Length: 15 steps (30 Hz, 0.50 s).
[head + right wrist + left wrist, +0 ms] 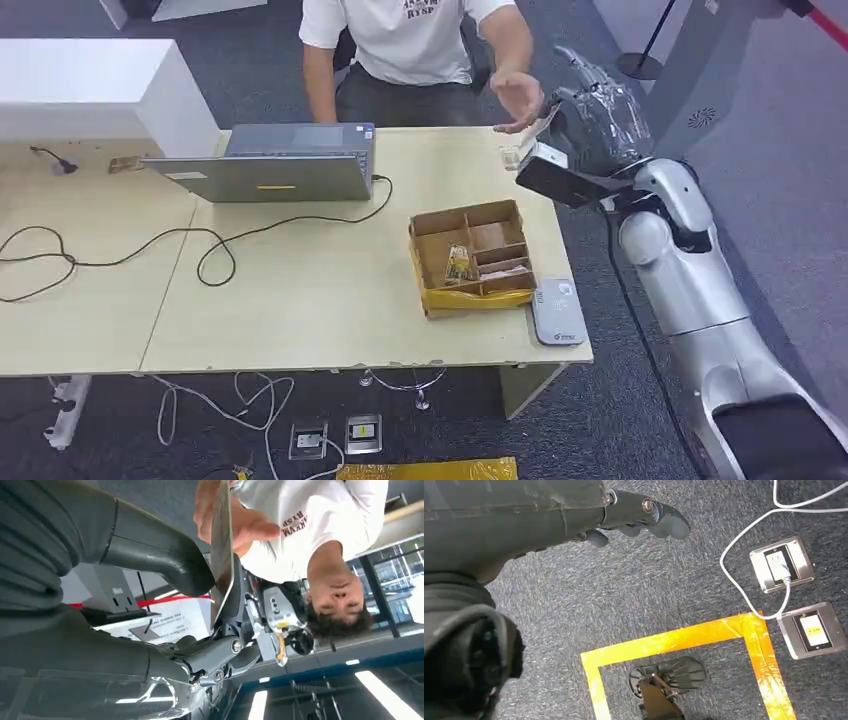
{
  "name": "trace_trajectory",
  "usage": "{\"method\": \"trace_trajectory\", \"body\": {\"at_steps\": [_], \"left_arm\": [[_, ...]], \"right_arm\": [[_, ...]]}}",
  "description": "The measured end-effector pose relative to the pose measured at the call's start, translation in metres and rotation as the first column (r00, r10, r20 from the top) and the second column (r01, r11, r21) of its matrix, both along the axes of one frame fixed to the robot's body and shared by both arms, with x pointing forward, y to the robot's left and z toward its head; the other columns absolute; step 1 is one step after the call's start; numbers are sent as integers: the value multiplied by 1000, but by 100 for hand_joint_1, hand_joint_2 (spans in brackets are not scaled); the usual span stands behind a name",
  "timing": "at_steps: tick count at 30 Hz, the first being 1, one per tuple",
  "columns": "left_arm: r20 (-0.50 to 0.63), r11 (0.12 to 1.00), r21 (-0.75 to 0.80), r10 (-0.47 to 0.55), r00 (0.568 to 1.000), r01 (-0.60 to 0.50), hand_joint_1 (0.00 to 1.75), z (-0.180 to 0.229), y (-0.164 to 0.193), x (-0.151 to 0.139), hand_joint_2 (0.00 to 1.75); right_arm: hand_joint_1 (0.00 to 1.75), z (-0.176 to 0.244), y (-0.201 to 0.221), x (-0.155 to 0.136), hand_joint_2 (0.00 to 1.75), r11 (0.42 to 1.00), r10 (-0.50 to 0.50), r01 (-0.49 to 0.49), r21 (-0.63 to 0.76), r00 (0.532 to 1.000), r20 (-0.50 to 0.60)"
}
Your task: Pass the card to the sensor for recognition and then transmit it.
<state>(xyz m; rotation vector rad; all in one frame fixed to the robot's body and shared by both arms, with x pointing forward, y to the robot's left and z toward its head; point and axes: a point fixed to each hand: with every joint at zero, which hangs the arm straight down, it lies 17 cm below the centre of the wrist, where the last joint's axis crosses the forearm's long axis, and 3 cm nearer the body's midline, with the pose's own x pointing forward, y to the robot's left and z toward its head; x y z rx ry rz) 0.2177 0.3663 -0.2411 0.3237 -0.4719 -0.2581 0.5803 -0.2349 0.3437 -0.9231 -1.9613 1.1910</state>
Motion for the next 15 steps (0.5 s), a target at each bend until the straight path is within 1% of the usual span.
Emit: {"method": "trace_trajectory", "body": {"at_steps": [5,10,12,15], "left_arm": [[0,1000,-3,-5,1000,5,0,0,-1,1,0],[-2,1000,-14,-28,1000,28,0,1,-3,3,0],[-1,999,-18,-41,999,41,0,2,-4,7,0],[-5,998,-22,-62,998,62,0,3,-6,12,0]], "right_arm": [[175,18,3,1,175,1000,8,-8,-16,1000,29],[175,34,10,3,175,998,53,-50,-41,995,79],[175,49,11,9,175,996,67,-61,-58,991,116],[175,66,8,26,175,996,54,-43,-81,989,136]]}}
